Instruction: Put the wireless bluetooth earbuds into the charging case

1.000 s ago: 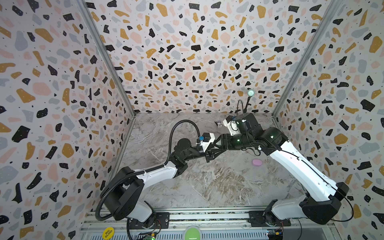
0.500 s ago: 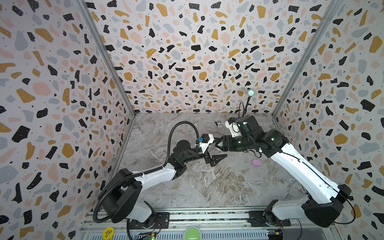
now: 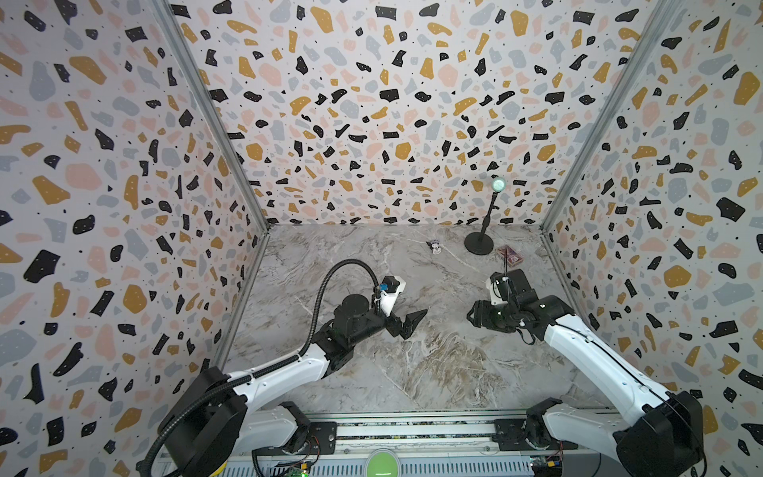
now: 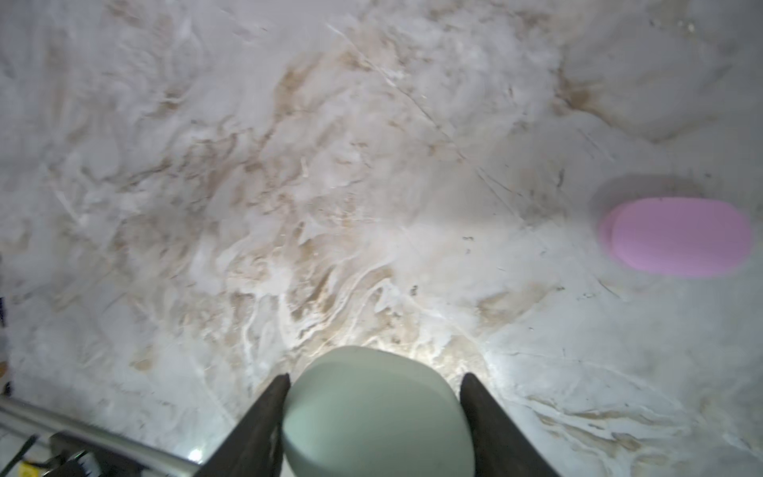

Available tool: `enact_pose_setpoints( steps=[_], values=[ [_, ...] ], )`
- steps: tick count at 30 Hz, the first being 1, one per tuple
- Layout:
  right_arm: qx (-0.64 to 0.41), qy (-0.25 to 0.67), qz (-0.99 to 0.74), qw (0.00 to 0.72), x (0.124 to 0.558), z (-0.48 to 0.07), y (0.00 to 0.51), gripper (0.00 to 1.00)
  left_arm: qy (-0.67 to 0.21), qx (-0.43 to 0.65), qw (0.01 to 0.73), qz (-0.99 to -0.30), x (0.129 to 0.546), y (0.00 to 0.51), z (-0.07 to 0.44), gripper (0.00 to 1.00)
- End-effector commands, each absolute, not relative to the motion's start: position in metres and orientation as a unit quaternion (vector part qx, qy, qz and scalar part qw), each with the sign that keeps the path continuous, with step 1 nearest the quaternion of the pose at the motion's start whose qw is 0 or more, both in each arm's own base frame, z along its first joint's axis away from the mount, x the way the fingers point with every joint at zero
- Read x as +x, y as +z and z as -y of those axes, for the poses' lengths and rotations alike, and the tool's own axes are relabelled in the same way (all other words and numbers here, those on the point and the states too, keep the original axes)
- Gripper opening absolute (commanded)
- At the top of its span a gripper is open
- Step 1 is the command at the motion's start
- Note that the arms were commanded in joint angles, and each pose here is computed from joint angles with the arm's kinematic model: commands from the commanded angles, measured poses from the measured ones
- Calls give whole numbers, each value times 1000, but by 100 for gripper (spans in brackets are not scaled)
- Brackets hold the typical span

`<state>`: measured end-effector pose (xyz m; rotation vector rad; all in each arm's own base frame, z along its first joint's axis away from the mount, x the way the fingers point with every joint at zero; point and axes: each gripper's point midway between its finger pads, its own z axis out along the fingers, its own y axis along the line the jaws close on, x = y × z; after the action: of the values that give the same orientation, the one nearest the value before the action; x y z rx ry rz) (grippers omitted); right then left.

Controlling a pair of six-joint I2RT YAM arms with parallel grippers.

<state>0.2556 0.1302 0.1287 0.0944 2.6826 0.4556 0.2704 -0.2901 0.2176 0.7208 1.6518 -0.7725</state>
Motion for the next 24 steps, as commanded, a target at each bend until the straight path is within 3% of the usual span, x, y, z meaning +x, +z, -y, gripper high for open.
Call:
enact_pose_setpoints(
  steps=[1,16,24],
  values=[
    [38,141,-951,272,279,-120,123,47,-288,264,577,-717,282,215,271,100],
    [63,75,-963,253,273,-98,35,47,-233,194,594,-745,303,200,233,100],
    [59,61,-969,232,265,-96,19,56,-218,174,600,-750,312,201,220,100]
  ],
)
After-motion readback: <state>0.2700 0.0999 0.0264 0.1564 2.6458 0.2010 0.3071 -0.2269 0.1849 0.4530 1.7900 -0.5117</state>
